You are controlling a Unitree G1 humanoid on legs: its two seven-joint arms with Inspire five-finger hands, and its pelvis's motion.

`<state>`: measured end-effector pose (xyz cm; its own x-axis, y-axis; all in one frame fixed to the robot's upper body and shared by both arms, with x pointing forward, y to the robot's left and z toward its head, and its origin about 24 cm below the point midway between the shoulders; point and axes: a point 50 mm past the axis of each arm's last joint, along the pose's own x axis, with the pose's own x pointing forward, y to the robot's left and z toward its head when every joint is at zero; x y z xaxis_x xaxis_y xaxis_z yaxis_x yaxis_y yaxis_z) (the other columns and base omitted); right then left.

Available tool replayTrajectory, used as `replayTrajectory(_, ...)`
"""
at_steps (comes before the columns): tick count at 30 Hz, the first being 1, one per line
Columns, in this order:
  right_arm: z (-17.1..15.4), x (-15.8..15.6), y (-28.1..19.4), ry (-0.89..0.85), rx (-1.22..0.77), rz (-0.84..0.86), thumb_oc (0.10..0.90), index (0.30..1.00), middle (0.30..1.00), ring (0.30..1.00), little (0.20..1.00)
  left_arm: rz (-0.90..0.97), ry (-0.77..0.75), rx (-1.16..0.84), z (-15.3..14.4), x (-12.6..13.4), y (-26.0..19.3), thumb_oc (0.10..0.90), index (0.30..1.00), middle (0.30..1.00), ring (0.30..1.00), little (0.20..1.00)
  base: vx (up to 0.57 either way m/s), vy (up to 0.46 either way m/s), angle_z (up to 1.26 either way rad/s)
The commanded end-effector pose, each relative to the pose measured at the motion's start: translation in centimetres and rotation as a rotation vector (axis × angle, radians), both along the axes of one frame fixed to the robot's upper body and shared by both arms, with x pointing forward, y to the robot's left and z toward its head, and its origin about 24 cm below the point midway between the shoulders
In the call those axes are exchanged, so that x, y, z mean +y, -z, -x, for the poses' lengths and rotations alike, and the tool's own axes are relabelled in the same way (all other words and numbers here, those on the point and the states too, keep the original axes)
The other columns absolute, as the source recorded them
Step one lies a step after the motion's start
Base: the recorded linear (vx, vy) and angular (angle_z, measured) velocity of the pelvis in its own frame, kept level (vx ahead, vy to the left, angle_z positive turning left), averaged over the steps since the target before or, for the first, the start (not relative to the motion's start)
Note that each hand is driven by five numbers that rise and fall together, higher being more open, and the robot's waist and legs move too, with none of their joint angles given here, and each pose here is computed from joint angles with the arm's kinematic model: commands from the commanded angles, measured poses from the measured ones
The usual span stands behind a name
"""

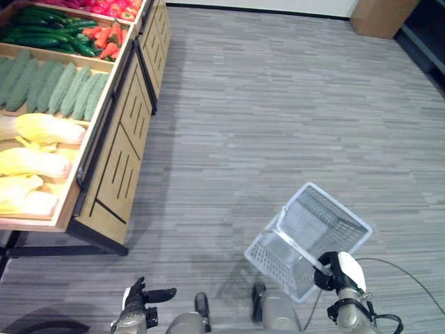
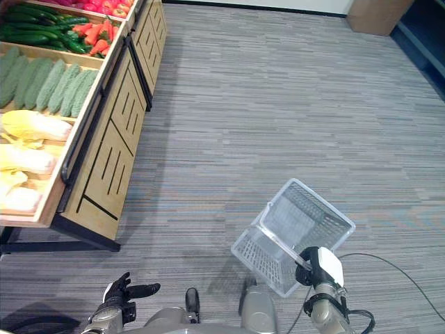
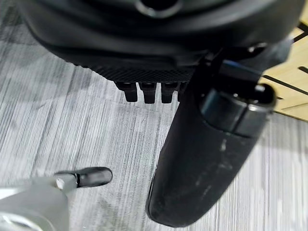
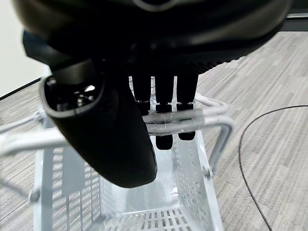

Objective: Get the vegetables into the basket

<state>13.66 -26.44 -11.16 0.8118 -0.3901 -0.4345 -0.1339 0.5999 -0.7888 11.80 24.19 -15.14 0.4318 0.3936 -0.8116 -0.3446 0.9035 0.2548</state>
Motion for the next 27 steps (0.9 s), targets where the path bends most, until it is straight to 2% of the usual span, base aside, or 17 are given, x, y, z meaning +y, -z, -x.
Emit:
replayTrajectory(1,-2.7,-3.3,-3.2,0.050,-0.188,0.110,0.400,0.300,0.300,0.300,0.300,-0.057,0.012,-0.062,-1.3,0.6,-0.8,0.900,1.000,1.000,1.000,1.000,0.34,-0.105,0.58)
replayTrajectory(7,-1.2,-4.8,-3.0,0.104,-0.154,0.133,0.400,0.300,0.300,0.300,0.300,-0.014,0.008,0.012,1.3,-0.6,0.4,0.900,1.000,1.000,1.000,1.000,0.26,-0.173,0.70)
replayTrajectory(10,-1.2,-5.0,-3.1,0.110,-0.160,0.132,0.400,0.300,0.300,0.300,0.300,-0.014,0.011,0.021,1.6,-0.6,0.5,0.900,1.000,1.000,1.000,1.000,0.15,-0.164,0.22)
replayTrajectory(15,-2.3,-5.9,-4.4,0.085,-0.207,0.161,0.400,0.300,0.300,0.300,0.300,0.002,0.055,0.034,1.6,-1.3,0.6,0.900,1.000,1.000,1.000,1.000,0.14,-0.189,0.34)
replayTrajectory(22,-4.4,-5.8,-6.4,0.033,-0.314,0.179,0.400,0.300,0.300,0.300,0.300,0.019,0.120,0.116,3.4,-2.0,1.3,0.900,1.000,1.000,1.000,1.000,0.13,-0.037,0.64)
replayTrajectory(27,-4.8,-4.3,-5.8,0.001,-0.308,0.145,0.400,0.300,0.300,0.300,0.300,0.044,0.119,0.205,6.6,-1.7,1.8,0.900,1.000,1.000,1.000,1.000,0.27,0.149,0.16)
